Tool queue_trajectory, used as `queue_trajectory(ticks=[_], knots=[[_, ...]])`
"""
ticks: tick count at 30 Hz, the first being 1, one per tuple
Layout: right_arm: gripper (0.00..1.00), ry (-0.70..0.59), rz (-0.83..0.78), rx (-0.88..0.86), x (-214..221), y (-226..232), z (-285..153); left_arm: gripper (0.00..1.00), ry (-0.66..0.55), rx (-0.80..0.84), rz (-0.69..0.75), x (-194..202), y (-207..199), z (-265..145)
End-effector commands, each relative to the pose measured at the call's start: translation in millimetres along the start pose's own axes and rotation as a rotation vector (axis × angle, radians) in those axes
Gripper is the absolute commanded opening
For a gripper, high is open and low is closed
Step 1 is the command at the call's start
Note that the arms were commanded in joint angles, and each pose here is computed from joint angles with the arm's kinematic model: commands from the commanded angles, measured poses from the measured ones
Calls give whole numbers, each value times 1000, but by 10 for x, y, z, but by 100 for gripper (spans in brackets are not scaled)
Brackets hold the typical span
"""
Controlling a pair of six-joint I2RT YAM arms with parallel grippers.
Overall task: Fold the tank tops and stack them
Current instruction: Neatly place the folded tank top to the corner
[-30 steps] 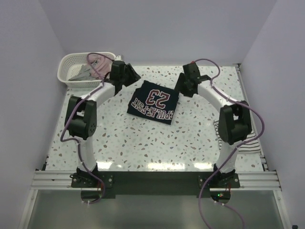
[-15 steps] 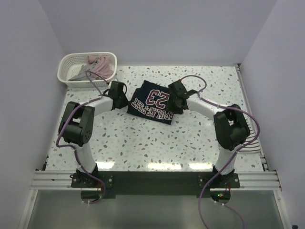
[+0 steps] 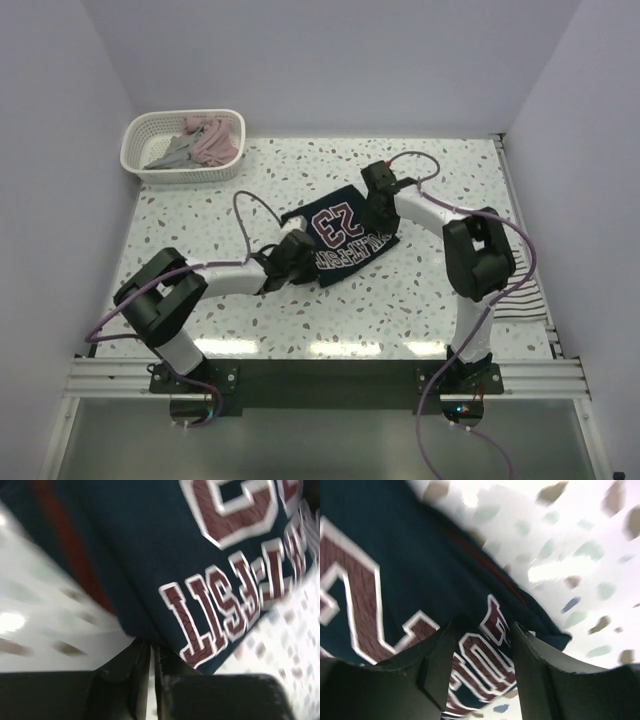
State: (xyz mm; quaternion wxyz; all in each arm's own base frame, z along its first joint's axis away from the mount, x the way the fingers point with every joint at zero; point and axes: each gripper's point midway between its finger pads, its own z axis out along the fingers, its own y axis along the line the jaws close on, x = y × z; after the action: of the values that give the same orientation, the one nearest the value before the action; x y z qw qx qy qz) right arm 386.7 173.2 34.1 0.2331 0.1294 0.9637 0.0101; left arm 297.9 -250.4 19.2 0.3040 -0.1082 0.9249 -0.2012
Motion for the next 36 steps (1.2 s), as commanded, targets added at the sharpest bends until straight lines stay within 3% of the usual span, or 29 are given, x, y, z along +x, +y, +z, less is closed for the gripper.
queue_trajectory(ticks=[1,6,10,14,16,21,22,23,27,36], knots=[[52,-87,13,75,-530,-212,-146,15,30,133,10,376,-556,-167],[72,-167,35,111,-842,-380,-495,25,59,162,92,433,-602,-382],[74,-183,52,91,-784,-468,-740,29,89,105,201,418,-376,-720],[73,-190,94,31,-609,-536,-997,28,31,199,260,200,-549,-1190],[74,-184,118,29,-479,-623,-1061,34,-44,237,296,-45,-764,-1323],[77,-334,200,-111,-556,-748,-1988,59,-92,183,480,-313,-1248,-1010],[79,-362,209,-110,-555,-825,-2134,60,-60,143,518,-211,-1242,-784],[80,-386,224,-117,-553,-884,-2273,61,-84,162,554,-251,-1446,-782],[82,-495,274,-198,-450,-1124,-2942,69,-114,35,642,-181,-1581,-428],[82,-550,313,-284,-116,-1395,-3399,72,-165,-184,833,225,-1715,219]])
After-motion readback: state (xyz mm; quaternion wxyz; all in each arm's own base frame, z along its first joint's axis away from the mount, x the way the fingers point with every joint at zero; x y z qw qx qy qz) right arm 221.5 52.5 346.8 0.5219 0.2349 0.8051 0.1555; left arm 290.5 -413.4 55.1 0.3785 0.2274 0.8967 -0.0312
